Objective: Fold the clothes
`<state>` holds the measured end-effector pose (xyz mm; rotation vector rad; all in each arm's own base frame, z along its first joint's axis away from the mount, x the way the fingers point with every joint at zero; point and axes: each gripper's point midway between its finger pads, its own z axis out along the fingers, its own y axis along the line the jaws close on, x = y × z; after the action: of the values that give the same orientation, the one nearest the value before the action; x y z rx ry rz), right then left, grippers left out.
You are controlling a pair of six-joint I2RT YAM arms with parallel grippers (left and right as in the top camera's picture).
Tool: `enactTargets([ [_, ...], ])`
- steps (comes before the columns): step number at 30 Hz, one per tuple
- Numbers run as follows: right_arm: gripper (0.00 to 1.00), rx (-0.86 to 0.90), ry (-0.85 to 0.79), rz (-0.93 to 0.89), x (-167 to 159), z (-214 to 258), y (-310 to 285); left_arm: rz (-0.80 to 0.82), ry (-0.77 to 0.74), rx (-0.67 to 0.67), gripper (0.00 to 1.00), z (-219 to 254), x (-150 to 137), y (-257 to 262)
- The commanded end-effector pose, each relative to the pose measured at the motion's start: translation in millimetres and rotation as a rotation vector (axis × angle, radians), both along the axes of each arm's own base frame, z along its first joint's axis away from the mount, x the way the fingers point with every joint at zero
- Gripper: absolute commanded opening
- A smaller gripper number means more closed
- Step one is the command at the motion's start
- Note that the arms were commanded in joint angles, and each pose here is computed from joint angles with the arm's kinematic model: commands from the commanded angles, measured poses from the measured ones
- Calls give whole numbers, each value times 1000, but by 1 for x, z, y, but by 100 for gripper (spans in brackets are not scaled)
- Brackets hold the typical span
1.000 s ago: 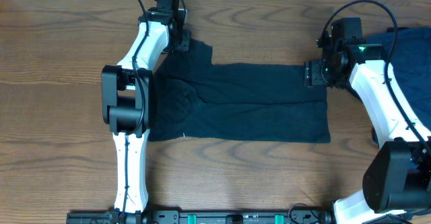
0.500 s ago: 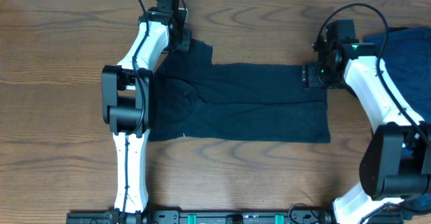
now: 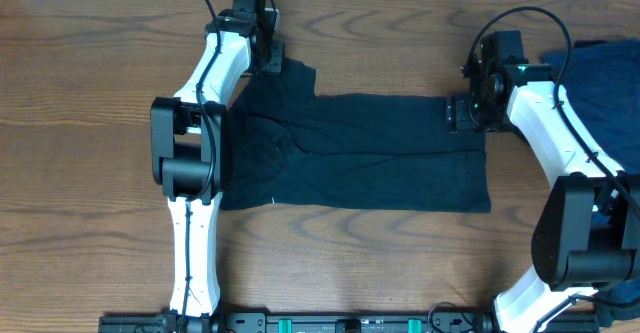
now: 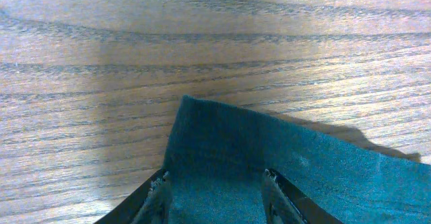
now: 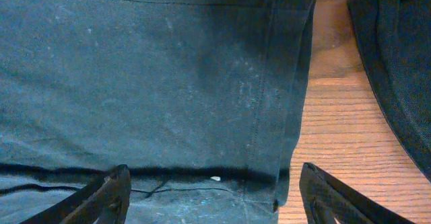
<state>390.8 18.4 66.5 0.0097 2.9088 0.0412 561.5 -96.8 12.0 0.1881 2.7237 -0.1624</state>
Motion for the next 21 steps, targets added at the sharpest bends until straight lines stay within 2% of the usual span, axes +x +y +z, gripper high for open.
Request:
enactTargets([
  [1, 79, -13, 2, 3, 1, -1, -4, 14, -29, 23, 46, 10, 5, 7],
  [9, 79, -13, 0, 3, 1, -1, -4, 21, -30, 39, 45, 2, 8, 10],
  [21, 80, -13, -3, 1, 2, -1, -5, 16, 48, 50, 44, -21, -8, 10],
])
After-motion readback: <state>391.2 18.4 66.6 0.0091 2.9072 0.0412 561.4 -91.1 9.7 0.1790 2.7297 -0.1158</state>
